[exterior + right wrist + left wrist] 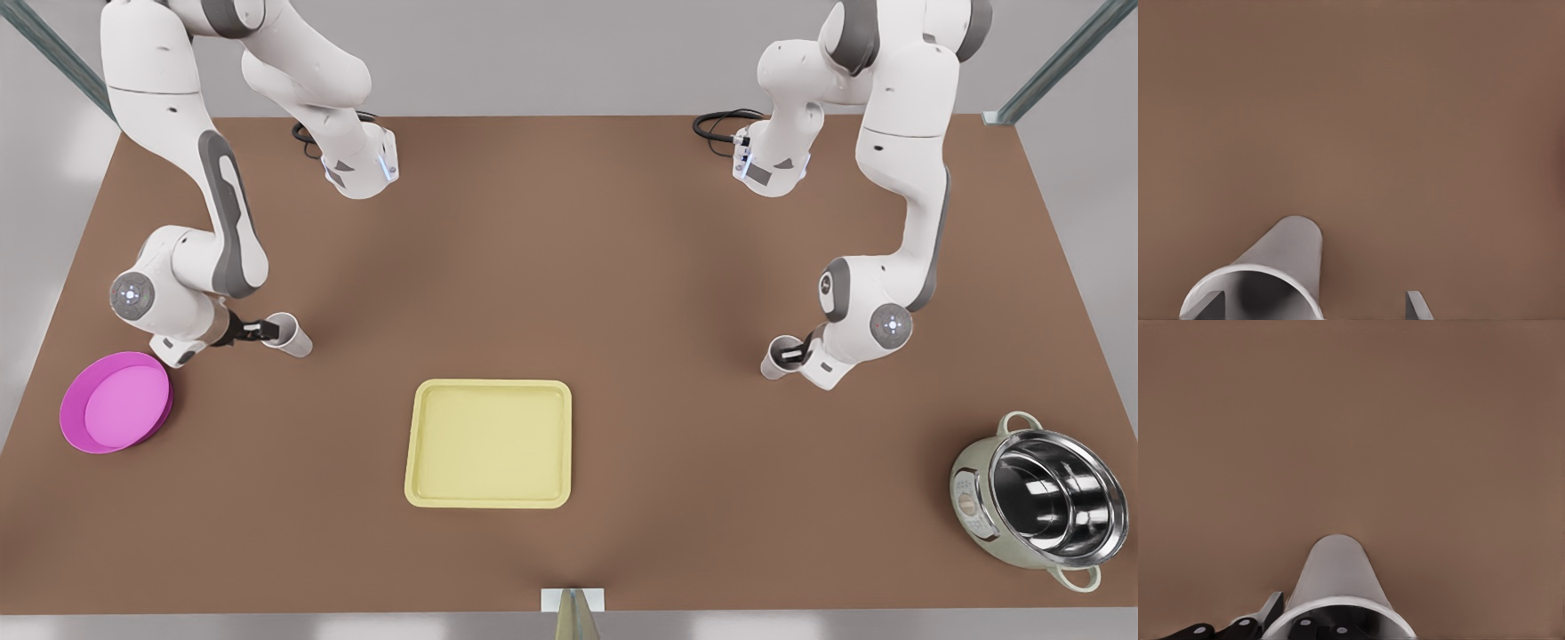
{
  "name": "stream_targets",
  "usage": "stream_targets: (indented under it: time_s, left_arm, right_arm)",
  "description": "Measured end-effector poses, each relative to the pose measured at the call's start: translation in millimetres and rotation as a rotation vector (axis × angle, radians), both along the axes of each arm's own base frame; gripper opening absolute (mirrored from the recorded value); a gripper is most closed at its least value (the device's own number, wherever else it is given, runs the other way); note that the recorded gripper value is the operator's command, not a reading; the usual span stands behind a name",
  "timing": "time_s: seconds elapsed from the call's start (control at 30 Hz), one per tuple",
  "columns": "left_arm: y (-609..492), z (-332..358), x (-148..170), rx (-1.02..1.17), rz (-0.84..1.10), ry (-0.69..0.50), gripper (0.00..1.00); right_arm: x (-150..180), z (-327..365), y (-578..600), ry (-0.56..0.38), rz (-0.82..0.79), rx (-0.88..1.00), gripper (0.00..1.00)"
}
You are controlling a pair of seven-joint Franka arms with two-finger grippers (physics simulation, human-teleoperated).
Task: Use both arms to respectively pick up the white IKEA cups from the middle-left and middle-right positions, then place the white IKEA cups onto the middle-middle tray, ensuring that the cups remain upright and do not tip over
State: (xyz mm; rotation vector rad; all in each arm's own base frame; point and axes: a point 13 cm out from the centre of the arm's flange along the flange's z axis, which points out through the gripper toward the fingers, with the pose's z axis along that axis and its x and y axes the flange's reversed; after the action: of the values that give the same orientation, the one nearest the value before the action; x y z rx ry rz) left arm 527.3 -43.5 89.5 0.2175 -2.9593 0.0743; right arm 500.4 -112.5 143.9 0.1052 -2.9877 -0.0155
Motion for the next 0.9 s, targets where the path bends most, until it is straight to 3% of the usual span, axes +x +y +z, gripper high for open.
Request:
stream_targets:
  time_s: [0.23, 0.37, 0.5, 0.63, 0.77, 0.87, 0.9]
  left_arm:
    - [-53, 24, 23, -0.039, -0.060, -0.065, 0.21]
    - [-207, 115, 117, -0.148, -0.168, -0.217, 0.21]
    - [-343, 148, 164, -0.196, -0.214, -0.259, 0.21]
    - [-428, 134, 129, -0.177, -0.203, -0.221, 0.21]
    - [-475, 99, 98, -0.199, -0.136, -0.174, 0.21]
    - [-498, 56, 89, -0.207, -0.073, -0.168, 0.21]
    - [-502, 53, 92, -0.216, -0.048, -0.181, 0.21]
  right_arm:
    - [-13, -16, 1, 0.011, 0.010, 0.006, 1.00]
    - [-21, -26, -3, 0.026, 0.005, 0.010, 1.00]
    - [-26, -39, -8, 0.044, -0.001, 0.015, 1.00]
    - [-25, -45, -7, 0.050, 0.004, 0.016, 0.98]
    - [-24, -48, -7, 0.051, 0.008, 0.018, 0.74]
    - [-24, -51, -4, 0.058, 0.014, 0.020, 0.47]
    - [-24, -52, -3, 0.062, 0.016, 0.021, 0.42]
